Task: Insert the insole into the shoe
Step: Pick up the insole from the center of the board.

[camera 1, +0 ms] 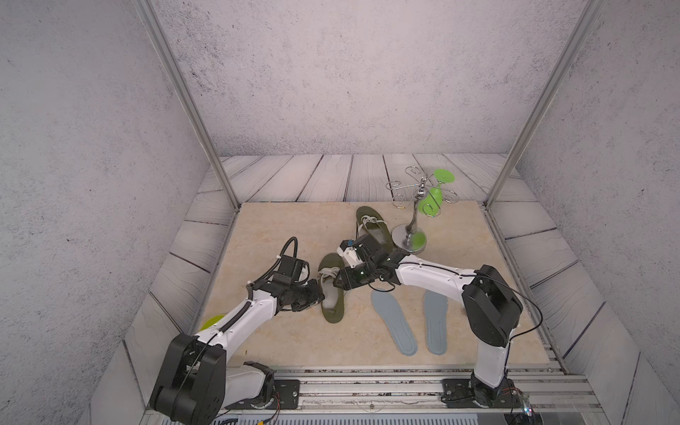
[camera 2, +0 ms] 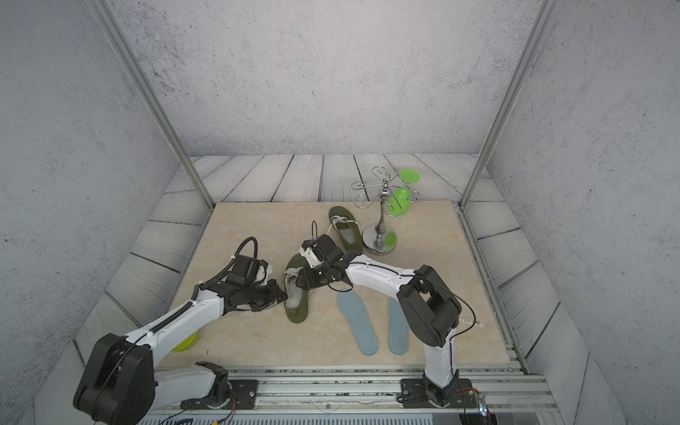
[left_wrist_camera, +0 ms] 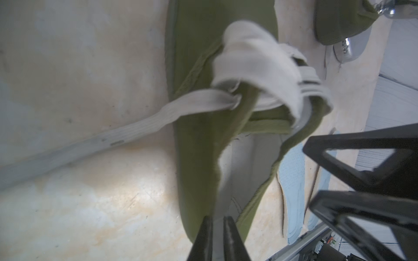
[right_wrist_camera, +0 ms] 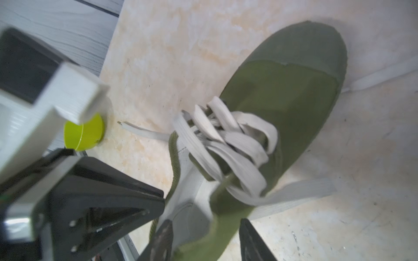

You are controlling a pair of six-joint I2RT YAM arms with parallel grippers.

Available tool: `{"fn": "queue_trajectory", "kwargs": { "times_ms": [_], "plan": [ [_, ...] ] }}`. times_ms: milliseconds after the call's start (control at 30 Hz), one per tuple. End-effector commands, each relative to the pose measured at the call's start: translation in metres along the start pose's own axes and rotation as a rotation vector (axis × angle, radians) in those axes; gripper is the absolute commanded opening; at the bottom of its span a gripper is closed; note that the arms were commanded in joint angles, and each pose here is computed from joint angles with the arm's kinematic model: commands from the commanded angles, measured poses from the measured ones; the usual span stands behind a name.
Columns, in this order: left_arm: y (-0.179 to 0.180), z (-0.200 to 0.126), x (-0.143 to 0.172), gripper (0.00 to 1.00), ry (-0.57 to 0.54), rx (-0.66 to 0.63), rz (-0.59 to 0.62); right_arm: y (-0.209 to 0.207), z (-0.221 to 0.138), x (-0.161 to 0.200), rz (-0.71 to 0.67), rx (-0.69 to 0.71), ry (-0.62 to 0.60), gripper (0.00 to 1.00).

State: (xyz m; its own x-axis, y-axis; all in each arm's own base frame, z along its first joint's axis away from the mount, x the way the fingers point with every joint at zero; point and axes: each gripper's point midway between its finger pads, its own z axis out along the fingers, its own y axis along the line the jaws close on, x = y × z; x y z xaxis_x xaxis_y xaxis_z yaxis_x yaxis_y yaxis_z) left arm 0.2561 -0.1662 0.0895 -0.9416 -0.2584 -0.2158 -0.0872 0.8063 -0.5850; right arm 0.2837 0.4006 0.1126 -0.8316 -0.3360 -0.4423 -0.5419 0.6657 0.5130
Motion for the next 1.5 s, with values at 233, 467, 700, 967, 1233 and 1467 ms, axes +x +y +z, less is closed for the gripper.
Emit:
{"fn": "queue_trajectory", "kwargs": {
  "times_ms": [233, 467, 700, 967, 1233, 1467],
  "plan": [
    [-0.004, -0.031, -0.002, 0.33, -0.057, -0.028, 0.018, -0.018, -0.077, 0.01, -0.067, 0.231, -0.05, 0.6],
    [-0.007, -0.053, -0.002, 0.37, -0.1, -0.046, 0.042, -0.064, -0.125, 0.053, -0.016, 0.479, -0.035, 0.61],
    [-0.024, -0.066, -0.008, 0.38, -0.12, -0.029, 0.075, -0.111, -0.169, 0.1, 0.188, 0.607, -0.073, 0.63],
    [-0.06, -0.051, -0.005, 0.4, -0.1, -0.013, 0.177, -0.163, -0.199, 0.152, 0.46, 0.629, -0.095, 0.65],
    [-0.086, -0.037, -0.007, 0.4, -0.086, 0.045, 0.179, -0.2, -0.198, 0.2, 0.729, 0.606, -0.072, 0.63],
    [-0.09, -0.031, -0.004, 0.4, -0.069, 0.039, 0.189, -0.215, -0.183, 0.215, 0.853, 0.532, -0.079, 0.52]
  ]
}}
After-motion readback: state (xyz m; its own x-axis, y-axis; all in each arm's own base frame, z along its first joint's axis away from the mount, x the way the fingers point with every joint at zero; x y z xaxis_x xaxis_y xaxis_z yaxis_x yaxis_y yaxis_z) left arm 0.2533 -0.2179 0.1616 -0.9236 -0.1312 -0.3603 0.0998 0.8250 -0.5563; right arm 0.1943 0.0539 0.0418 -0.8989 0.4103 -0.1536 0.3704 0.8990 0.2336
